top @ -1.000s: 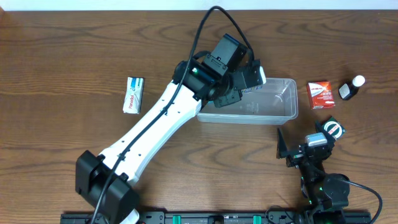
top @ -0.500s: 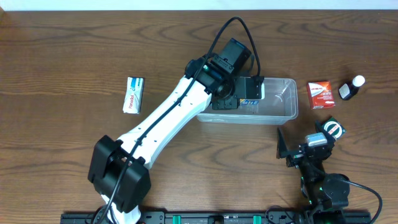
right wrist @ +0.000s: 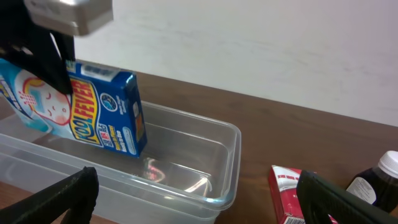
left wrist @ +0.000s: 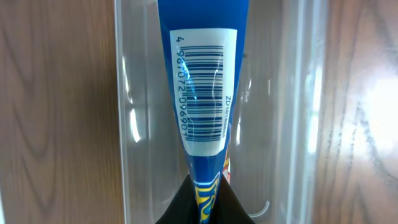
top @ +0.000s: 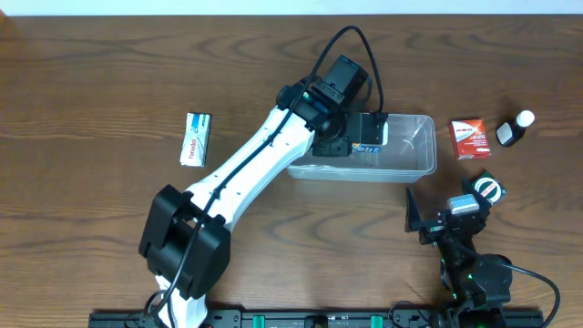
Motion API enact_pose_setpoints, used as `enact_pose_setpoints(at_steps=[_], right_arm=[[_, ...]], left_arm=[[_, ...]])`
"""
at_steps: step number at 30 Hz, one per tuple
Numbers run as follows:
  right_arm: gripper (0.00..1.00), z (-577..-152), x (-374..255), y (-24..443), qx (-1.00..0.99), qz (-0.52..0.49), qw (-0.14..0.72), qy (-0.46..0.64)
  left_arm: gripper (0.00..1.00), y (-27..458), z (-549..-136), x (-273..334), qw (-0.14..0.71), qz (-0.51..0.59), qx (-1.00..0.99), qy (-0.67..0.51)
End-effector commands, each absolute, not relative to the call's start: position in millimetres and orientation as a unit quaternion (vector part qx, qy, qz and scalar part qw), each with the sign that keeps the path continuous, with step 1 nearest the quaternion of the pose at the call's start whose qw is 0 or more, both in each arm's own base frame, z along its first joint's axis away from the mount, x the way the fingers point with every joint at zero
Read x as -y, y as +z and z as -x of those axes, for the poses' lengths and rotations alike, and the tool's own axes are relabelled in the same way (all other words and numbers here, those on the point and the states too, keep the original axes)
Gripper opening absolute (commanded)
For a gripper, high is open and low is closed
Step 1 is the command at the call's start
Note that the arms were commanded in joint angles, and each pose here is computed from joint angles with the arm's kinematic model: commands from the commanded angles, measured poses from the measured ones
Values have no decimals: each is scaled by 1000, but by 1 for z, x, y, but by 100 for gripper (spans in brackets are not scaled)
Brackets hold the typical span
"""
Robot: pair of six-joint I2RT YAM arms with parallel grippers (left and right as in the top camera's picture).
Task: Pack container
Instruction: 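Lift the blue box and carry it over the container, then lower the blue box into the container's left end and release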
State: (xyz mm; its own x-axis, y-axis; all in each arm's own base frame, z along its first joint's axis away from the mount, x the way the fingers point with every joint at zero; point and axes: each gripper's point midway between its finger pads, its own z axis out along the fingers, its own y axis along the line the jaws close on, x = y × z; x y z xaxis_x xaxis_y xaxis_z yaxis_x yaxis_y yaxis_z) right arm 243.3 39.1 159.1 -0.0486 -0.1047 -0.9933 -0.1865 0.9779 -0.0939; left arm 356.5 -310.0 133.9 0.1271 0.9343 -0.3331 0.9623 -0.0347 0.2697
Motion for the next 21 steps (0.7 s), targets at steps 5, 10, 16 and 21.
enact_pose_setpoints(at_steps=[5,10,16,21], right_arm=[[99,-244,-36,158,-724,101,682,21],[99,-244,-36,158,-724,101,682,21],[99,-244,-36,158,-724,101,682,21],[99,-244,-36,158,-724,101,682,21]], left_arm=[[7,117,-389,300,228,-672,-704,-39],[7,120,-403,295,245,-643,-724,-39],[7,118,-401,296,242,-643,-725,-51],[7,117,-395,301,242,-646,-720,-72]])
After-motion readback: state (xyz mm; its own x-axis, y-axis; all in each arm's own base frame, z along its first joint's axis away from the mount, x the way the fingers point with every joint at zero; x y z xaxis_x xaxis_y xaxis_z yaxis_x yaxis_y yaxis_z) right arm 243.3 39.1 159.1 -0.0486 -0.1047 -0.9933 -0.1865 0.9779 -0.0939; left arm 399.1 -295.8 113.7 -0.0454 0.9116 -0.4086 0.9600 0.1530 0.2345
